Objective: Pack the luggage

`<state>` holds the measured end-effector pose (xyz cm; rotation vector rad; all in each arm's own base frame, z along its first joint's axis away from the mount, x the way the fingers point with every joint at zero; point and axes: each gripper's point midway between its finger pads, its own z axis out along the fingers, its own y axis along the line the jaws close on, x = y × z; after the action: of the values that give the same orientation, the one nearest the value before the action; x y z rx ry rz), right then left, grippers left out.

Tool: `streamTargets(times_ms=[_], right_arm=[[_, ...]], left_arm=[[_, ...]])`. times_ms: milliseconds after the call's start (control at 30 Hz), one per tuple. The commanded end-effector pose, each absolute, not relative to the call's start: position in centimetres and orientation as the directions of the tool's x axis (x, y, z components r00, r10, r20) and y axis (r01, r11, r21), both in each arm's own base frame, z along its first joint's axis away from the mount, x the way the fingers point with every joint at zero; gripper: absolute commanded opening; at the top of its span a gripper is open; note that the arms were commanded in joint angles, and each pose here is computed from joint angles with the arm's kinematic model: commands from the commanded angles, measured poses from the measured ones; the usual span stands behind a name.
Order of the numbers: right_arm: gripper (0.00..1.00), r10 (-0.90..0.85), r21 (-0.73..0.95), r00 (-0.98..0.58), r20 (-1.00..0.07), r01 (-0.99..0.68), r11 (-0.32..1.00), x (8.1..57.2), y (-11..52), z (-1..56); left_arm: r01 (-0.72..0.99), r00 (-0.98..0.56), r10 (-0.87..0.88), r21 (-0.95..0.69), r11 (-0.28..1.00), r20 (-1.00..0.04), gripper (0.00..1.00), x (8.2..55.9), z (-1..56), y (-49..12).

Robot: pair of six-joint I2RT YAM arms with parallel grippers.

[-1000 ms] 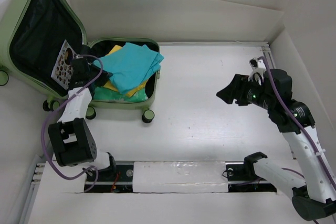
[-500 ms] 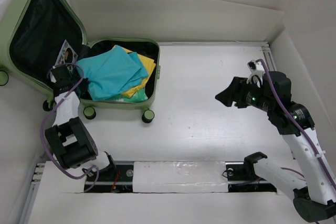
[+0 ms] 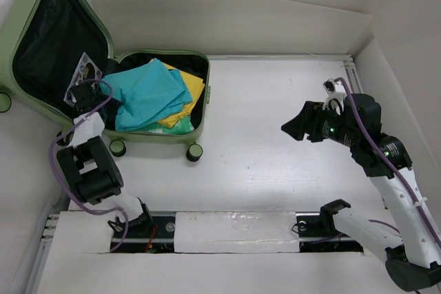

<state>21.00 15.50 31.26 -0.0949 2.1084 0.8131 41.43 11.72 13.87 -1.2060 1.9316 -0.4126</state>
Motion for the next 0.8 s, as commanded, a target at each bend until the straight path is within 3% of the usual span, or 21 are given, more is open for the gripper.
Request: streamTargets(times_ms=[0,233,400,467,533,767], right_arm=[[0.71,0.212,0.514,-0.598,-0.773,-0.394,0.762,21.1,16.2,32.6],[0.71,0.201,0.512,-0.606,-0.77,-0.398,0.762,20.9,16.5,32.2],[0.72,0.208,0.503,-0.597,-0.775,-0.382,0.775,20.8,16.0,32.4],[0.72,0.212,0.498,-0.592,-0.777,-0.373,0.783,21.0,15.8,32.4],[0.77,0.218,0.497,-0.578,-0.786,-0.382,0.779,20.8,15.7,33.0],[0.85,0.208,0.507,-0.581,-0.787,-0.416,0.755,19.3,15.9,33.0]], left_arm=[[-0.532,-0.256,-0.846,-0.662,0.528,-0.469,0.29,43.7,14.7,11.0],[-0.415,-0.328,-0.778,-0.658,0.628,-0.536,0.31,50.4,19.3,7.7],[-0.428,-0.348,-0.78,-0.652,0.625,-0.52,0.35,51.6,18.8,6.4],[-0.424,-0.325,-0.784,-0.659,0.621,-0.529,0.52,50.9,20.0,6.3],[-0.432,-0.326,-0.767,-0.634,0.641,-0.553,0.62,49.9,20.6,6.6],[-0.497,-0.171,-0.721,-0.572,0.652,-0.672,0.65,42.5,28.1,8.3]])
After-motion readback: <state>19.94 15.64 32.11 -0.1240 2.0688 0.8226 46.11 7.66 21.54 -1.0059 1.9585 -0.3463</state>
